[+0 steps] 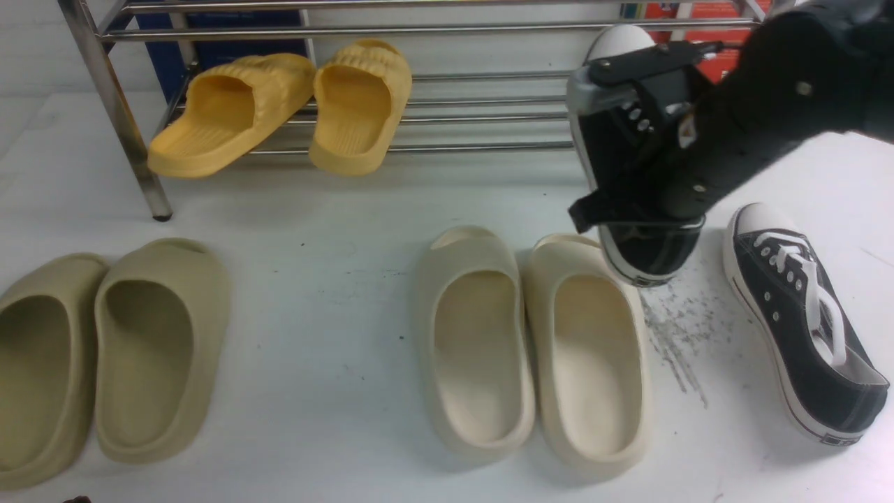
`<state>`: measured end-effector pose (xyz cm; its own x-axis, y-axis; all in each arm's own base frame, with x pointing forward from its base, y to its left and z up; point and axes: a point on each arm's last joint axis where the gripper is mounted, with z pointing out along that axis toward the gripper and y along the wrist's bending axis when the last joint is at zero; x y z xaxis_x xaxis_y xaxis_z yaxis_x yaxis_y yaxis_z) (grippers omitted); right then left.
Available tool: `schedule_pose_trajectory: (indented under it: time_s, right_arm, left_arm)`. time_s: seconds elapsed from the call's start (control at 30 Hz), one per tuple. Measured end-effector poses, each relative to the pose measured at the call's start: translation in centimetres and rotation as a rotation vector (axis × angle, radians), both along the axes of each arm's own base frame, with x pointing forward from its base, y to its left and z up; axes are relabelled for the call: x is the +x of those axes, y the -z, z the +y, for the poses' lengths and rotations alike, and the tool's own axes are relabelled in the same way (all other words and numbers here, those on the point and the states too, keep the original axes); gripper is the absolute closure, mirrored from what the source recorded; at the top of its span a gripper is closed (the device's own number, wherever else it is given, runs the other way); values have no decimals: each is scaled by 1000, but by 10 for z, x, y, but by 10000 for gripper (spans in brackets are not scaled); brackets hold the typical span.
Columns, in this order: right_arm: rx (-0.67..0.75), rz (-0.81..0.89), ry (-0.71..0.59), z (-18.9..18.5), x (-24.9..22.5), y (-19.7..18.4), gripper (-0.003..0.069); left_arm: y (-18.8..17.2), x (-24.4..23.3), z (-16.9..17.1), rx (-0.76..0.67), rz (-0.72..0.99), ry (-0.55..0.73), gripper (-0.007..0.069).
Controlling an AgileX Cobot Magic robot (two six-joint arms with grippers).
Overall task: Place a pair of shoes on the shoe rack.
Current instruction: Use the right arm to put a shoe into the shoe rack
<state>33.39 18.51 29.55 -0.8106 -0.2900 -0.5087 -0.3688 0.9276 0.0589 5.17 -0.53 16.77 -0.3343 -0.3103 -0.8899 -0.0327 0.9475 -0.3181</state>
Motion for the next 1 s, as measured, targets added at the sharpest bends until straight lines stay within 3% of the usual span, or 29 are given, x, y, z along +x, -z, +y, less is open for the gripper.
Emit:
schedule_pose_trajectory:
  time_s: [0.4, 0.67, 1.0]
  right_arm:
    - [-28, 161, -42, 41, 54, 20, 629]
    - [-38, 205, -63, 37, 51, 14, 629]
    - [-21, 206, -70, 24, 32, -23, 627]
  left_arm:
    - [0, 0, 0, 0, 0, 0, 575]
    - [0, 0, 0, 0, 0, 0, 575]
    - [0, 0, 0, 0, 0, 0, 566]
